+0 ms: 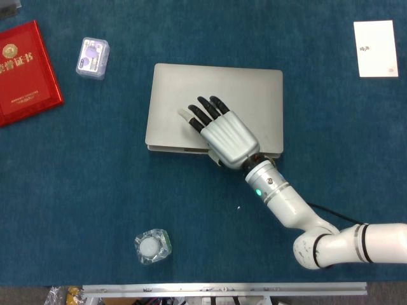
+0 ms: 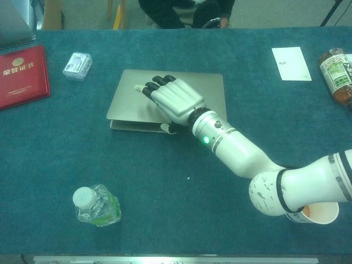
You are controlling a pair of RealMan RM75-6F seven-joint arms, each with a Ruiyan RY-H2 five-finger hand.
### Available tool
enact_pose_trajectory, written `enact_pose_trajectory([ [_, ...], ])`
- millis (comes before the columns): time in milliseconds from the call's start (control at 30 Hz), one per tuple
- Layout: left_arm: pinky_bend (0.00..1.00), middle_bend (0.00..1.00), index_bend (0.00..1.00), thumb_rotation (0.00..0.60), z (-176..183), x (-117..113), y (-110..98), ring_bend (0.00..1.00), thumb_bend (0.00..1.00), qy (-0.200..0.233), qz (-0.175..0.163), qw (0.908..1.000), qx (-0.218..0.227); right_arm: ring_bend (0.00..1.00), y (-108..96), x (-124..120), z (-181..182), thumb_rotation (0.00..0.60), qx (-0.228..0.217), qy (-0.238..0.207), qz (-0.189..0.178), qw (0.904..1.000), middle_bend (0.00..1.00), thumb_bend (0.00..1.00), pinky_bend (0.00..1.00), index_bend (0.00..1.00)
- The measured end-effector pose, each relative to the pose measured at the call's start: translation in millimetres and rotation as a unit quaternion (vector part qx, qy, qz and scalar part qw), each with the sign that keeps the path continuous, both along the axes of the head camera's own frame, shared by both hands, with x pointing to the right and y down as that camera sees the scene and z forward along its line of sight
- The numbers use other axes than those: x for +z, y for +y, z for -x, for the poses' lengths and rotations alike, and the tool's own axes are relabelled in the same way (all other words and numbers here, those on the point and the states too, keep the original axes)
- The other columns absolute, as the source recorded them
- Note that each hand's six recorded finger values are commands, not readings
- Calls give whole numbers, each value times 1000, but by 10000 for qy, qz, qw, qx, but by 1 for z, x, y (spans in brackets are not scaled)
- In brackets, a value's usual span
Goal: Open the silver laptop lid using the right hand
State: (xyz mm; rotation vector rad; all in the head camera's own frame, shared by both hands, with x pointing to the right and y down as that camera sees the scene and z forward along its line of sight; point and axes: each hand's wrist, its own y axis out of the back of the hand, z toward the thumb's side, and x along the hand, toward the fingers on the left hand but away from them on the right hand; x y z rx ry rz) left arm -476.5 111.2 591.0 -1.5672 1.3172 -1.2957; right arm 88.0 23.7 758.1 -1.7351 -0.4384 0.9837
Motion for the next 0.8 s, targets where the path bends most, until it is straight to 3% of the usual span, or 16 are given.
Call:
enact_pose_trajectory([
  [333, 143, 190, 291, 600, -5, 19, 2, 94, 417, 30, 467, 9988, 131, 12, -11, -19, 0, 600, 0, -33, -243, 9997, 134, 270, 110, 86],
  [800, 143, 207, 305, 600, -32, 40, -4, 103, 417, 240, 763, 9948, 637, 12, -21, -36, 6, 600, -11, -35, -485, 9988, 134, 270, 110, 86],
])
